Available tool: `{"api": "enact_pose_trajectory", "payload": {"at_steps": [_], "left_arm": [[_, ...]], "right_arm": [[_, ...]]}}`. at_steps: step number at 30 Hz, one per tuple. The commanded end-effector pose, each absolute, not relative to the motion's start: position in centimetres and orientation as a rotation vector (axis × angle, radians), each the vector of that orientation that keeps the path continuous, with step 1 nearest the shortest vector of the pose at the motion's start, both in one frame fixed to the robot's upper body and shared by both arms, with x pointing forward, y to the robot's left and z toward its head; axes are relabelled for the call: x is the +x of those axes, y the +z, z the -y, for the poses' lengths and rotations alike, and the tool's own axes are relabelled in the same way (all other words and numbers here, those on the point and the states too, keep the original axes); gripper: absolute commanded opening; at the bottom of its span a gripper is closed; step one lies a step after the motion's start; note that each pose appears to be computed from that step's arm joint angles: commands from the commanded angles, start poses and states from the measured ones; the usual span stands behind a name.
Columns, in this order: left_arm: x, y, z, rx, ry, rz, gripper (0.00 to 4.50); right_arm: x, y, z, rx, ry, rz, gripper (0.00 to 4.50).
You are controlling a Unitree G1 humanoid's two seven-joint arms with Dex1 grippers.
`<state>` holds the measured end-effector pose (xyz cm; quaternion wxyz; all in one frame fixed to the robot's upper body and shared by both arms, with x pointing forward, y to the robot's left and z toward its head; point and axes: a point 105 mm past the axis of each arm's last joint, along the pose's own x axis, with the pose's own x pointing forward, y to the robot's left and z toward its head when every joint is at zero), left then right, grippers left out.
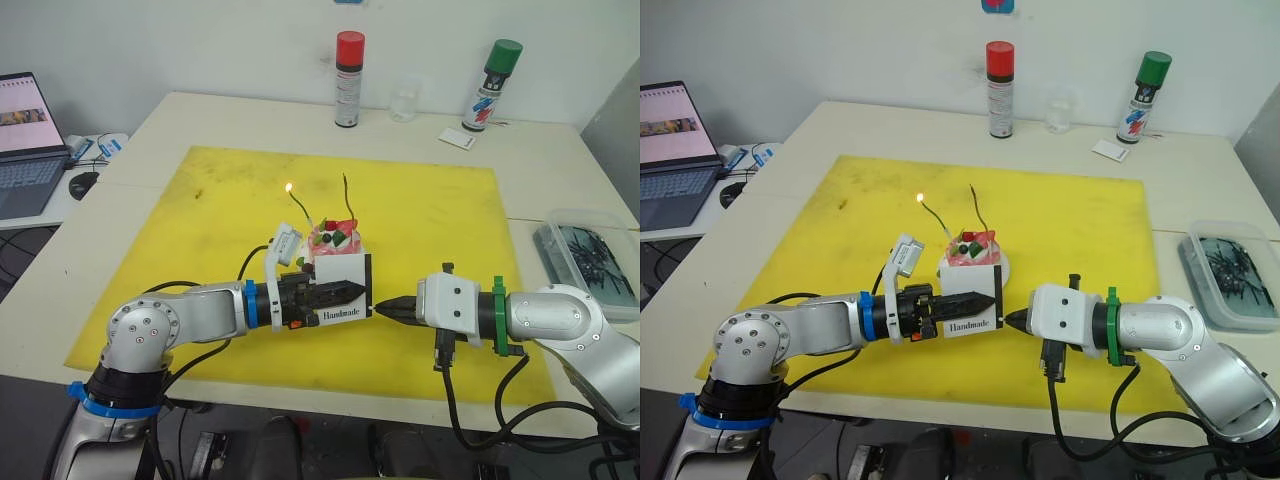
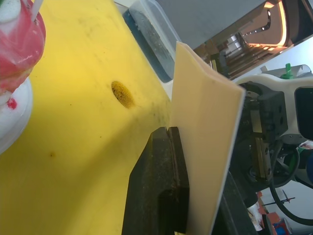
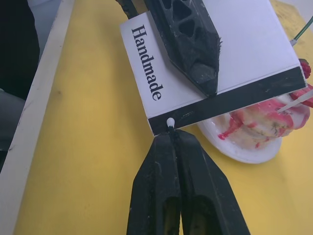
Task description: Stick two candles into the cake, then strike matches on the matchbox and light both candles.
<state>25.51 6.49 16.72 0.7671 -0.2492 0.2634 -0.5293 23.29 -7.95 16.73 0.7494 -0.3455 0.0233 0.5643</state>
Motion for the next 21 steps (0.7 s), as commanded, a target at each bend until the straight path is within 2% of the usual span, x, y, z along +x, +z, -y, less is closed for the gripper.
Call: {"api": "enact_pose_trajectory", "payload": {"at_steps": [1,9,12,15,21], "left_arm": [[25.1,17.8,-6.1,-0.554,-1.196,-0.534,0.0],[25.1,18.8,-6.0,-0.613,-1.211,-0.514,0.0],[25.8,21.1,-6.3,-0.714,-1.22,-0.467,0.0],[25.9,21.8,-7.5,-0.687,-1.212,-0.467,0.0],[22.4,17.7,-9.7,-0.51,-1.185,-0.624,0.0]], "right_arm": [[23.5,16.9,7.9,-0.795,1.228,-0.034,0.04],[23.5,15.9,6.9,-0.794,1.274,-0.04,0.04],[22.2,14.8,7.4,-0.78,1.37,-0.136,0.04],[21.1,14.5,8.8,-0.771,1.412,-0.218,0.04],[23.3,15.8,11.3,-0.728,1.227,-0.203,0.04]]}}
